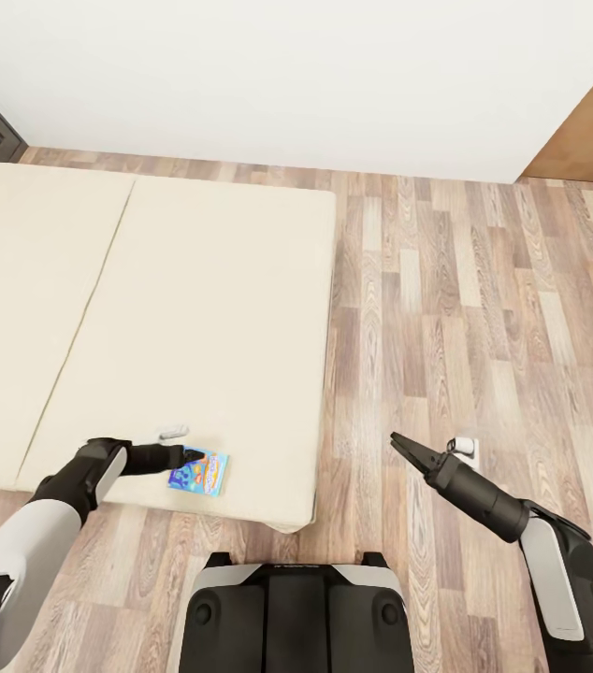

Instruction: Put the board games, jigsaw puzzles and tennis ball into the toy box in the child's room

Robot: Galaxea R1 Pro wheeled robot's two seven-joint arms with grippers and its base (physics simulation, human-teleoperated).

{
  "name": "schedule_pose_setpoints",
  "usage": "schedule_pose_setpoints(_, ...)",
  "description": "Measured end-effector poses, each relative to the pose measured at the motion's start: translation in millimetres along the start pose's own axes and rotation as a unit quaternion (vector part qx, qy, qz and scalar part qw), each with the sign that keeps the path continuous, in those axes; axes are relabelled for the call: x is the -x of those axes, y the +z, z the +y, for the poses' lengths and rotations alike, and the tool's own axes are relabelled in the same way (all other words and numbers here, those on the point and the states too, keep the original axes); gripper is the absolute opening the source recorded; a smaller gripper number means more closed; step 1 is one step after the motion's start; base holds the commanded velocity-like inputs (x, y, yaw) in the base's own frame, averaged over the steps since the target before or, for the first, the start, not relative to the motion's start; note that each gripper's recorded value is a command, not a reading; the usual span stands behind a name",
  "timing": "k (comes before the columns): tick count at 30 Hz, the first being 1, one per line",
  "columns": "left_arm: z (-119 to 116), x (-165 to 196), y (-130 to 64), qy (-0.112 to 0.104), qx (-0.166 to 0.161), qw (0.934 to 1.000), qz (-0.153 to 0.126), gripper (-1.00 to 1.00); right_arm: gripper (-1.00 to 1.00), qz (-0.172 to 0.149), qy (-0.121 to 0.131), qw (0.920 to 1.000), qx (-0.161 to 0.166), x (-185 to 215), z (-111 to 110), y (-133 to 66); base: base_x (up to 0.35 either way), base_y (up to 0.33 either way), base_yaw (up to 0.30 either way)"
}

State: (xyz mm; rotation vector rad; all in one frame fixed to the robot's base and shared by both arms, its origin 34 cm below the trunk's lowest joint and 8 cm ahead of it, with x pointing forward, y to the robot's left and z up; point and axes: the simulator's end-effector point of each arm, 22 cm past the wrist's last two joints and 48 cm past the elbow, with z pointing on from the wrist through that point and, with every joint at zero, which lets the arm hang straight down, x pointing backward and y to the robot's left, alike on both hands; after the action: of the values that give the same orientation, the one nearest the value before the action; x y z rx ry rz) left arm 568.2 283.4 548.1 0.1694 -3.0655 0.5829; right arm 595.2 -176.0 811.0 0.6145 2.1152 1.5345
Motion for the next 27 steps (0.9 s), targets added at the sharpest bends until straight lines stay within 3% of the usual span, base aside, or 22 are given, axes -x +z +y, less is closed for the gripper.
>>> schedule_pose_setpoints(10,1,-8,-3.2,-0.02,-0.008,0.9996,0.018,1.0,1.0,0.004,-0.005,0.9997,-0.024,-2,-10,0.4,0.0,0.0,0.0)
schedule_pose_setpoints(27,2,-8,-3.1,-0.019,-0.004,0.9996,0.019,1.0,1.0,0.004,-0.006,0.9996,-0.026,-2,-12,0.0,0.0,0.0,0.0)
